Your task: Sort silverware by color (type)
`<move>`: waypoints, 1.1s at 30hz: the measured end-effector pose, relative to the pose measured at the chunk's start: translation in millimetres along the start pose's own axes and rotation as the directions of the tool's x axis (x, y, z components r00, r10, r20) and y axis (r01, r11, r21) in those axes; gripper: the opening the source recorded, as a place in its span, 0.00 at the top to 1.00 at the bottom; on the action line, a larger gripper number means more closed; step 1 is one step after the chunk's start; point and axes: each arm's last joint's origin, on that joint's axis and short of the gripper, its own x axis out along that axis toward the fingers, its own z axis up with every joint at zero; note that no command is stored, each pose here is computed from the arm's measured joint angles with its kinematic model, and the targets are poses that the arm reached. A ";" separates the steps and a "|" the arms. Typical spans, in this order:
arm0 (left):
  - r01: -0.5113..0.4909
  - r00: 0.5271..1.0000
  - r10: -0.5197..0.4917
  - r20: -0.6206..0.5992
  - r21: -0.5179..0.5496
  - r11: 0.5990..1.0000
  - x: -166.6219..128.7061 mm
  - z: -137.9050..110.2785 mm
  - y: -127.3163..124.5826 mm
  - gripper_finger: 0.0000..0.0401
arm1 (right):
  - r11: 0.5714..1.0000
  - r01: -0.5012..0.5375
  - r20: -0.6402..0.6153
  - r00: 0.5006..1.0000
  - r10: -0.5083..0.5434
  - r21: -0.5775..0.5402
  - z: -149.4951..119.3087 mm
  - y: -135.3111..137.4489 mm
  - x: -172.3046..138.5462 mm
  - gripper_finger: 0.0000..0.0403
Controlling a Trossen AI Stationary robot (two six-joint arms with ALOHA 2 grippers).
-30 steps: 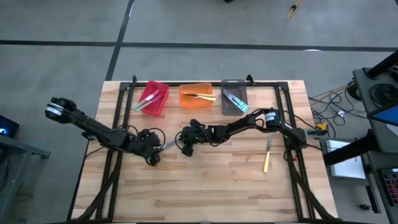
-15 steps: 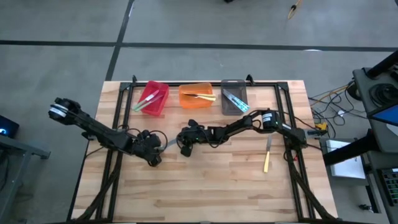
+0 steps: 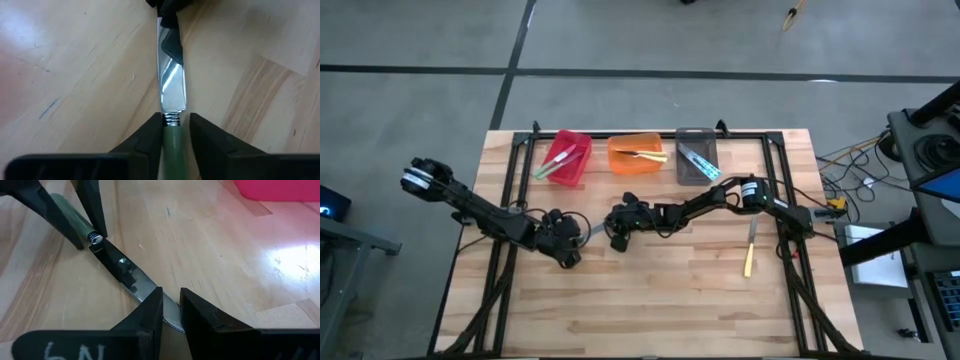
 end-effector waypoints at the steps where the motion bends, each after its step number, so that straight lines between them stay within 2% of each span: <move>1: 0.000 1.000 0.000 0.000 0.000 1.000 0.2 -0.4 0.3 0.83 | 1.000 0.000 0.000 1.000 0.000 0.000 0.0 0.0 0.0 0.85; 6: -0.003 1.000 0.003 -0.001 -0.003 1.000 0.5 -1.0 0.9 0.94 | 1.000 -0.001 -0.001 1.000 0.001 0.007 -0.2 0.0 0.0 0.85; 20: 0.015 0.999 -0.015 0.032 0.003 1.000 -7.8 8.5 -8.3 0.95 | 1.000 -0.014 0.016 1.000 0.014 0.028 28.7 1.2 -19.4 0.85; 28: 0.013 0.999 -0.009 0.048 -0.083 0.996 -12.4 15.0 -12.3 1.00 | 0.999 -0.015 0.046 0.999 0.013 0.032 49.5 1.3 -34.1 0.85; 33: 0.025 0.999 -0.020 0.041 -0.119 0.993 -14.7 15.0 -11.4 0.99 | 1.000 -0.010 0.013 1.000 0.009 0.028 55.4 0.9 -41.8 0.85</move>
